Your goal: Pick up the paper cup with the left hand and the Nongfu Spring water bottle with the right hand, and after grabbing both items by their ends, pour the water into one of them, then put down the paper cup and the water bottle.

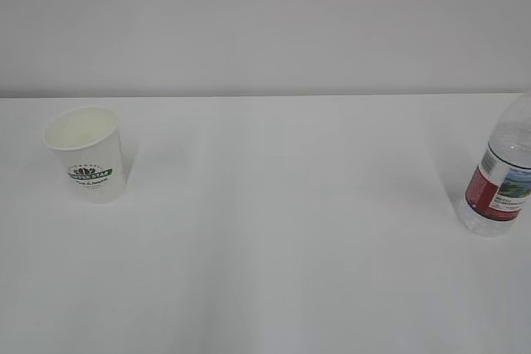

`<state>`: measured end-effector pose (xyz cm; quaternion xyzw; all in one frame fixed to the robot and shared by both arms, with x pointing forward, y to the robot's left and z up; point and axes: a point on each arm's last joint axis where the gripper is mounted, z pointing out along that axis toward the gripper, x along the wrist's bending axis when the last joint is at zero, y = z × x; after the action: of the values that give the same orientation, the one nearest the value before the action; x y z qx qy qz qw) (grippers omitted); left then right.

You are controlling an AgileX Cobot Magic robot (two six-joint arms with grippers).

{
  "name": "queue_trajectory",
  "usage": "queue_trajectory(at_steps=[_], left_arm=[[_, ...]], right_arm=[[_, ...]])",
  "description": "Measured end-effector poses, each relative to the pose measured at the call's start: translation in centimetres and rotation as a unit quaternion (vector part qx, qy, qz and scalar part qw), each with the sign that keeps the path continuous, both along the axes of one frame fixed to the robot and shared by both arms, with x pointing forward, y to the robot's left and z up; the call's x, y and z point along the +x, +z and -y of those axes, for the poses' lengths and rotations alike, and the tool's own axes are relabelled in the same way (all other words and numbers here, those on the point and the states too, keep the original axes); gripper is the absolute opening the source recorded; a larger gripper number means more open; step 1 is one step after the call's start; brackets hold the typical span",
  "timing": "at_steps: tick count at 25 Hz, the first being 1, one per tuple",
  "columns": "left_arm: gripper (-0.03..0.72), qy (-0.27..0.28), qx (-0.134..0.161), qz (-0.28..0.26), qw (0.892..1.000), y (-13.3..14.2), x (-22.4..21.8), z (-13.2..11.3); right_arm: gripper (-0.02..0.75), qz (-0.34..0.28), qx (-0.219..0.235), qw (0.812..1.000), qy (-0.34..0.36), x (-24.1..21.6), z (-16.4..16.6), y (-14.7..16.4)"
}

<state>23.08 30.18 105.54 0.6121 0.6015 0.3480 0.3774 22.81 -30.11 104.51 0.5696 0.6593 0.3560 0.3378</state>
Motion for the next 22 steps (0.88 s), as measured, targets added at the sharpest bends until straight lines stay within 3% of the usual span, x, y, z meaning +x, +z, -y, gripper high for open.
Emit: queue_trajectory(at_steps=[22], left_arm=[[0.589,0.0,0.0,0.0,1.0,0.0,0.0,0.0]], right_arm=[[0.589,0.0,0.0,1.0,0.0,0.0,0.0,0.0]])
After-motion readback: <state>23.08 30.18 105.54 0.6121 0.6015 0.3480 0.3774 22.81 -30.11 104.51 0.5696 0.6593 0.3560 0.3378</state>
